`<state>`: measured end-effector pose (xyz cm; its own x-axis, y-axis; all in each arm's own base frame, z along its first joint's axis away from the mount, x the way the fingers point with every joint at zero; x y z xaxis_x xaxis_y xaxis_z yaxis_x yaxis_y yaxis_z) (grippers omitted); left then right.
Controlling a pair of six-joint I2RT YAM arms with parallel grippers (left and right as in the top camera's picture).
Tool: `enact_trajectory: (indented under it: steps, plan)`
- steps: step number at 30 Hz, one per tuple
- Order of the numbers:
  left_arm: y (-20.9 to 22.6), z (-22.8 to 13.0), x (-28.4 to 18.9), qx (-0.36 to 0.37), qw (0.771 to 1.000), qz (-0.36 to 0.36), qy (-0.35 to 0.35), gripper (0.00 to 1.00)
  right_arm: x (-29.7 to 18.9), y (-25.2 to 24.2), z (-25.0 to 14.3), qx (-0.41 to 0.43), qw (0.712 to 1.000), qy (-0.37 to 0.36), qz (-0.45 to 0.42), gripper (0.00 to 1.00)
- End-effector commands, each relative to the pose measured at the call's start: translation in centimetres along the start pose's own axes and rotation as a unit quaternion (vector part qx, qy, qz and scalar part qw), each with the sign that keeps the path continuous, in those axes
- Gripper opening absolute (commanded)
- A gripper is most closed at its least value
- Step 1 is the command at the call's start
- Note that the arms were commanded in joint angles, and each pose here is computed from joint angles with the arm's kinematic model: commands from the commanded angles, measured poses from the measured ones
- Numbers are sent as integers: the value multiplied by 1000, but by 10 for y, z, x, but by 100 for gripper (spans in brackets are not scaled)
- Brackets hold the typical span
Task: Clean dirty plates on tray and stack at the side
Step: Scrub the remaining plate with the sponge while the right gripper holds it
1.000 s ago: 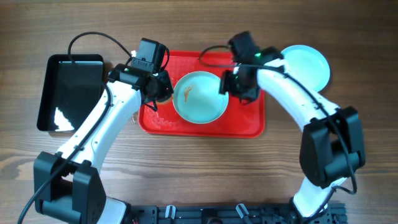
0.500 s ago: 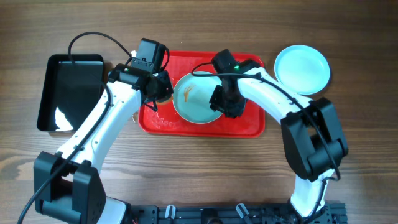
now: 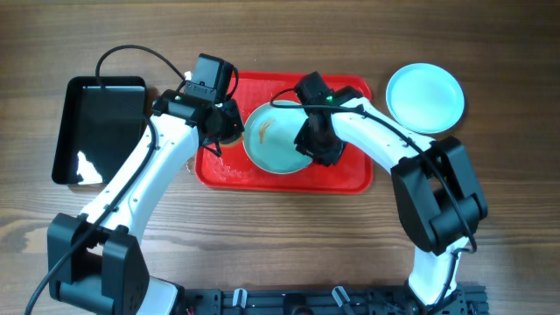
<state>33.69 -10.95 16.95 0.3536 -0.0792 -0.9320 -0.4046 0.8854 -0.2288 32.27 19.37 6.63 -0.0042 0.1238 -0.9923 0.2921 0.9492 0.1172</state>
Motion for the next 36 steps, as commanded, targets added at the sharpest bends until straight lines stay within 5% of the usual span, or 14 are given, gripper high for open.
enact_trajectory:
  steps: [1,7,23,36]
  plan:
    - [-3,3,-3,-6,1000,-6,-3,4,16,-8,-3,8,1000,2,-20,29]
    - [-3,3,-3,-6,1000,-6,-3,4,16,-8,2,-25,999,-12,-22,4]
    - [-11,-13,21,-4,997,-28,72,4,12,11,31,-169,980,-106,1,4]
    - [-19,-11,30,26,995,-54,77,4,13,18,24,-271,959,-82,29,4]
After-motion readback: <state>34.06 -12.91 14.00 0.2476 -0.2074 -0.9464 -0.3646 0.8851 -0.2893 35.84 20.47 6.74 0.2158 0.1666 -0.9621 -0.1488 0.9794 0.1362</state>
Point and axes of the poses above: each gripper's point midway between its finger pads, its own x axis out along the fingers, its own y axis along the line the jaws close on, z = x × y, the point moved 6 cm from there along -x, back along the fingers, and after that the axes turned 11 degrees about -x, right-handed, at the moved point
